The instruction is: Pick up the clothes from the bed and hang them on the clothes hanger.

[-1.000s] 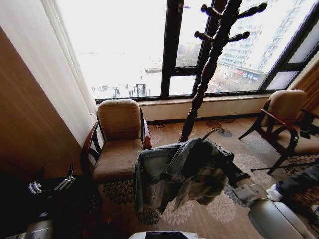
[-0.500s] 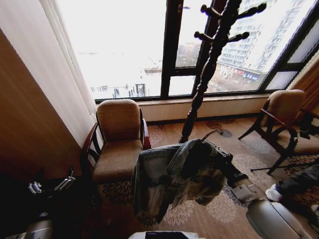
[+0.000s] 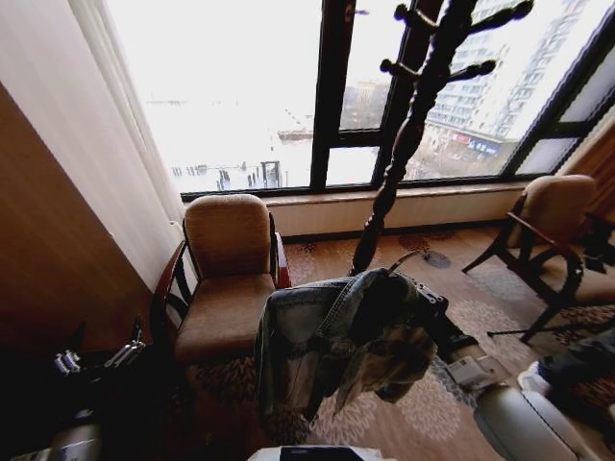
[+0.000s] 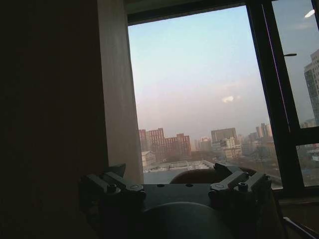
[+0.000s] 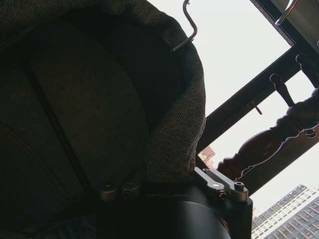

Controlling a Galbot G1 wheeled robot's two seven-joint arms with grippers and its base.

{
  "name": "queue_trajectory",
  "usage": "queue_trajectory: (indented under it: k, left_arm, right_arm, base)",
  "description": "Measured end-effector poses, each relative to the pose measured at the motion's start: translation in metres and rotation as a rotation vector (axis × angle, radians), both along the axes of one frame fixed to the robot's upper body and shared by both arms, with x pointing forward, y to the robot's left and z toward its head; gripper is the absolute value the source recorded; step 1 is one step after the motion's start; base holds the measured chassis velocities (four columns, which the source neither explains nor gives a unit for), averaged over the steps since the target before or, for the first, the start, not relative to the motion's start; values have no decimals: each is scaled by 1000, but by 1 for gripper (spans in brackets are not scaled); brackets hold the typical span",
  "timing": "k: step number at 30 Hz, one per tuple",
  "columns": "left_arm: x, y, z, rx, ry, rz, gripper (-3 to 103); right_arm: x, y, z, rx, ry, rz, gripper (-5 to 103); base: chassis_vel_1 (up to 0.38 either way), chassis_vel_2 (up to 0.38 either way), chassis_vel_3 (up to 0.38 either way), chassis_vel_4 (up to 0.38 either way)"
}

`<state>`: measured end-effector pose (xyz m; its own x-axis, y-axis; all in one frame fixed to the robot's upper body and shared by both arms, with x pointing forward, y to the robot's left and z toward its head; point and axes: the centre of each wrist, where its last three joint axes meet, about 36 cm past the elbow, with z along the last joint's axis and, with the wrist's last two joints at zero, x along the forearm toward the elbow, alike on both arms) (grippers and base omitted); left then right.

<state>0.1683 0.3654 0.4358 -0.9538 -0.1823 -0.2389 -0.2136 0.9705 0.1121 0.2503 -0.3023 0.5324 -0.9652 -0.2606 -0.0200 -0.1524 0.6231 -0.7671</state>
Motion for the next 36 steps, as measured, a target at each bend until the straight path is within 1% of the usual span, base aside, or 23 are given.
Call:
queue_trajectory:
  k: [12, 36]
  left_arm:
    - [0, 0, 0, 0, 0, 0, 100]
    - [0, 0, 0, 0, 0, 0, 100]
  right_arm:
    - [0, 0, -1, 6, -7, 15, 21]
    - [0, -1, -1, 13, -5, 14, 21]
  base:
    - [-70, 66, 61, -66]
    - [-83, 85, 79, -85]
